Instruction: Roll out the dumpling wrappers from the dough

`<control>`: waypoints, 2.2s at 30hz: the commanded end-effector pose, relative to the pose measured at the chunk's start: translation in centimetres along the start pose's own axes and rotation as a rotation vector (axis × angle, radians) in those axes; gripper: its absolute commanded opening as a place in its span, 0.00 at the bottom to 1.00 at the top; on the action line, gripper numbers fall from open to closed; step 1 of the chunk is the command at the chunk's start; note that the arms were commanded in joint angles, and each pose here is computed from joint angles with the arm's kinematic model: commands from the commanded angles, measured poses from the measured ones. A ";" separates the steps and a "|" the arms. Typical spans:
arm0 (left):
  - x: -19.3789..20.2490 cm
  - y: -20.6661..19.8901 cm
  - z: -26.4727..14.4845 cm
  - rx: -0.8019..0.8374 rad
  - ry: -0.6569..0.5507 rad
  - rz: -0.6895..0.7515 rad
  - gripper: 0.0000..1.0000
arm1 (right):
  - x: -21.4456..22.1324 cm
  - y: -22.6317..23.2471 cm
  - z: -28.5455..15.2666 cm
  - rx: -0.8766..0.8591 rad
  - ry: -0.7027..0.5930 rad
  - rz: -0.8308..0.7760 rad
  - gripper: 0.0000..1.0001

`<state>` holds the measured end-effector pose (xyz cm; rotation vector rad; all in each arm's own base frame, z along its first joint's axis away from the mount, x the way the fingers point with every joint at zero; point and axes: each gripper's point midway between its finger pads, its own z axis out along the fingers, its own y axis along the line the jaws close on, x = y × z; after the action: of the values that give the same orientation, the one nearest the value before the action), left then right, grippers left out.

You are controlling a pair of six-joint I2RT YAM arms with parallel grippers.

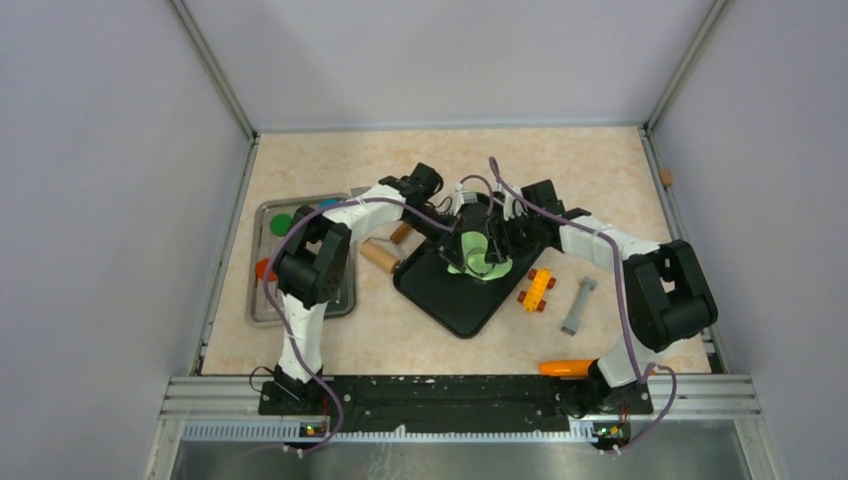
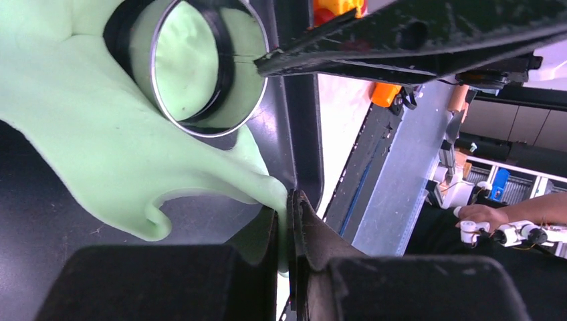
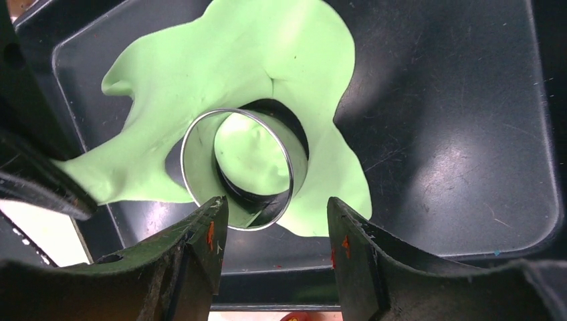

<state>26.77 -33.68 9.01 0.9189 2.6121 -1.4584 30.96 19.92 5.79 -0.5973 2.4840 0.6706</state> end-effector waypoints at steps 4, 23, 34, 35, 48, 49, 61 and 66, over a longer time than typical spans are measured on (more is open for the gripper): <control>-3.0 -4.8 -1.7 0.082 -0.060 0.138 0.05 | -4.8 -0.7 -1.8 0.046 -0.118 -0.009 0.57; -9.2 -7.9 3.6 0.153 -0.081 0.243 0.08 | -4.6 -6.4 -10.9 0.141 -0.268 0.234 0.57; -12.8 -8.4 7.7 0.057 -0.155 0.406 0.24 | -1.8 -6.8 -11.7 0.148 -0.276 0.317 0.57; -13.3 -7.8 7.7 0.009 -0.170 0.410 0.31 | -1.6 -6.7 -11.7 0.145 -0.275 0.320 0.57; -11.7 -7.7 3.4 -0.053 -0.105 0.494 0.61 | -2.8 -6.7 -11.0 0.029 -0.308 0.346 0.58; -11.6 -8.0 3.0 -0.029 -0.102 0.492 0.62 | -3.2 -6.5 -10.8 0.000 -0.310 0.337 0.58; -9.8 -10.8 0.1 0.214 -0.086 0.424 0.75 | -7.8 -3.5 -9.0 -0.311 -0.290 0.318 0.77; -10.0 -11.1 0.1 0.219 -0.090 0.445 0.76 | -7.9 -0.8 -7.3 -0.398 -0.232 0.303 0.79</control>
<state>30.97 -42.82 16.46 1.2367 2.1782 -1.5754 35.05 14.66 13.57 -0.1472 2.3174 1.1710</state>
